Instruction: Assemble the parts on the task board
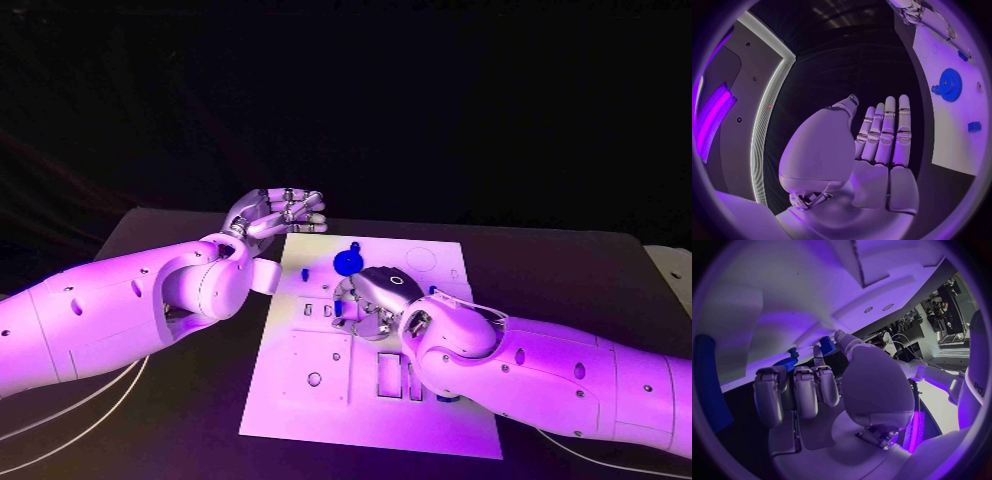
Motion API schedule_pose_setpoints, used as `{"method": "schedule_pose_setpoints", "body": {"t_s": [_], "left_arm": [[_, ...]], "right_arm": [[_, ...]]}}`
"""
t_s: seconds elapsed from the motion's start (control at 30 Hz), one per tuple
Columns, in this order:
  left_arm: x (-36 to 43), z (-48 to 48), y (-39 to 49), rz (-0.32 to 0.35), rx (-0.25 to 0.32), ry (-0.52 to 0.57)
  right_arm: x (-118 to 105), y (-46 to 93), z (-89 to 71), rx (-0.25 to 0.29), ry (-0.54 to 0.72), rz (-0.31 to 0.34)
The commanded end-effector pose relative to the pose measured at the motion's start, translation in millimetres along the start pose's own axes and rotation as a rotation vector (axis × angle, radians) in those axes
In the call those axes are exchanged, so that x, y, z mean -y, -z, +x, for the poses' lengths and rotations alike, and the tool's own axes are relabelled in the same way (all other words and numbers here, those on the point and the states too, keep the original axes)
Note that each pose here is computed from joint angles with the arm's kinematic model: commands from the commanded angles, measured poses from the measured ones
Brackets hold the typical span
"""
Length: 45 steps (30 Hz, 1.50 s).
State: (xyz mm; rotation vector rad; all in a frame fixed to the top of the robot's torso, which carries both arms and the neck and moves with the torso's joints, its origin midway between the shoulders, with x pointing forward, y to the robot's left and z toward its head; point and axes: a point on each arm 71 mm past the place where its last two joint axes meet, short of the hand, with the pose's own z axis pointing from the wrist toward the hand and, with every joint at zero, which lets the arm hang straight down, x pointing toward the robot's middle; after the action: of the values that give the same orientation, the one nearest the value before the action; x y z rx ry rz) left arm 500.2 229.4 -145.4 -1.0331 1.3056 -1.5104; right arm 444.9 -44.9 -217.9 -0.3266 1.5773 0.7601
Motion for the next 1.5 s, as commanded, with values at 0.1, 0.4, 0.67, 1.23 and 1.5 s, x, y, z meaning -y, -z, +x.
{"method": "schedule_pose_setpoints", "body": {"t_s": [0.1,0.4,0.67,1.23,1.5], "left_arm": [[0.5,2.3,-0.5,0.005,-0.015,0.01],[0.0,1.2,-0.8,0.003,-0.013,0.007],[-5.3,-2.0,-1.3,-0.055,-0.094,-0.123],[-27.0,4.0,-2.4,-0.548,-0.456,-0.795],[-29.7,22.5,-12.9,-0.674,-0.554,-1.055]], "right_arm": [[3.7,2.2,4.4,-0.013,0.0,0.005],[0.3,9.9,-8.6,0.135,-0.047,-0.045],[13.6,31.2,-54.7,0.316,-0.213,-0.136],[110.8,85.4,-132.1,0.347,-0.448,0.125],[123.7,93.6,-134.2,0.331,-0.454,0.175]]}}
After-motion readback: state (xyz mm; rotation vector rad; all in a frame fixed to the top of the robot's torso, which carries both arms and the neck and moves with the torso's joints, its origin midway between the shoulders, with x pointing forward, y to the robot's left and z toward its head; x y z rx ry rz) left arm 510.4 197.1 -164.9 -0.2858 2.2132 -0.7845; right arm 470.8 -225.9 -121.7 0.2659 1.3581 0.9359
